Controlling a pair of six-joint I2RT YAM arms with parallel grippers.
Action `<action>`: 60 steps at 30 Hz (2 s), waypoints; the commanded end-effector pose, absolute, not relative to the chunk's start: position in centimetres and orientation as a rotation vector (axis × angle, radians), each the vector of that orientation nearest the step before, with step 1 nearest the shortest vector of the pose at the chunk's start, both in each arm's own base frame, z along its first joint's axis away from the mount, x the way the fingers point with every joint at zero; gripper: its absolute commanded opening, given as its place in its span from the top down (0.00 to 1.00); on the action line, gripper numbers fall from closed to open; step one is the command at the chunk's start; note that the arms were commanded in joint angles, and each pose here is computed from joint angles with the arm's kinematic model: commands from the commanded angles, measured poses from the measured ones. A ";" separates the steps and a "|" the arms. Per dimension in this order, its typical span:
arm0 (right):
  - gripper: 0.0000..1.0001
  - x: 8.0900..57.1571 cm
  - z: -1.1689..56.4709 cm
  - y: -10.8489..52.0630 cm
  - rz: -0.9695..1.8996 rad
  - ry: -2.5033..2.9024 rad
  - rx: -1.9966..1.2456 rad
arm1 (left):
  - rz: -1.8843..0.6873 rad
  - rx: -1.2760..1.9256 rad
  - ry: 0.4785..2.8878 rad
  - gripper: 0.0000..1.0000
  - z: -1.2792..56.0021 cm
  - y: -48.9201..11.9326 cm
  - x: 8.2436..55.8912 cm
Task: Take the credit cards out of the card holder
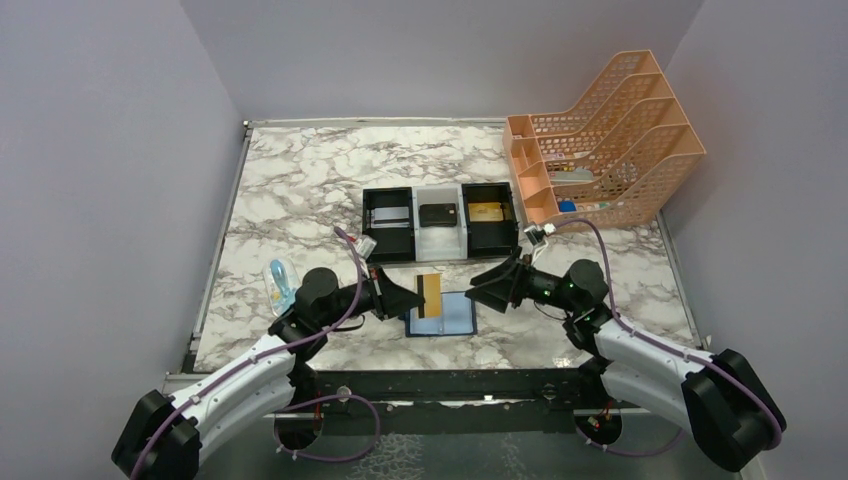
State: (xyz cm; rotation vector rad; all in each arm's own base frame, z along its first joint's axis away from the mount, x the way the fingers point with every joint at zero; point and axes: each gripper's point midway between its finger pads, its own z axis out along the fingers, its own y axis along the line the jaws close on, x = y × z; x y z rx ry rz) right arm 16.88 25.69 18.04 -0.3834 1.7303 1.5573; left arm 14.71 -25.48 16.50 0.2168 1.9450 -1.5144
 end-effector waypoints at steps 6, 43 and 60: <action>0.27 18.2 20.4 26.0 1.523 1.617 -0.413 | -1.533 0.319 1.796 1.00 20.1 -25.7 14.7; 0.49 14.8 20.0 29.8 1.843 1.673 -0.596 | -1.707 0.237 1.770 1.00 20.2 -27.0 13.8; 0.75 14.5 19.7 31.9 1.999 1.736 -0.577 | -1.727 0.239 1.727 1.00 20.6 -27.4 13.7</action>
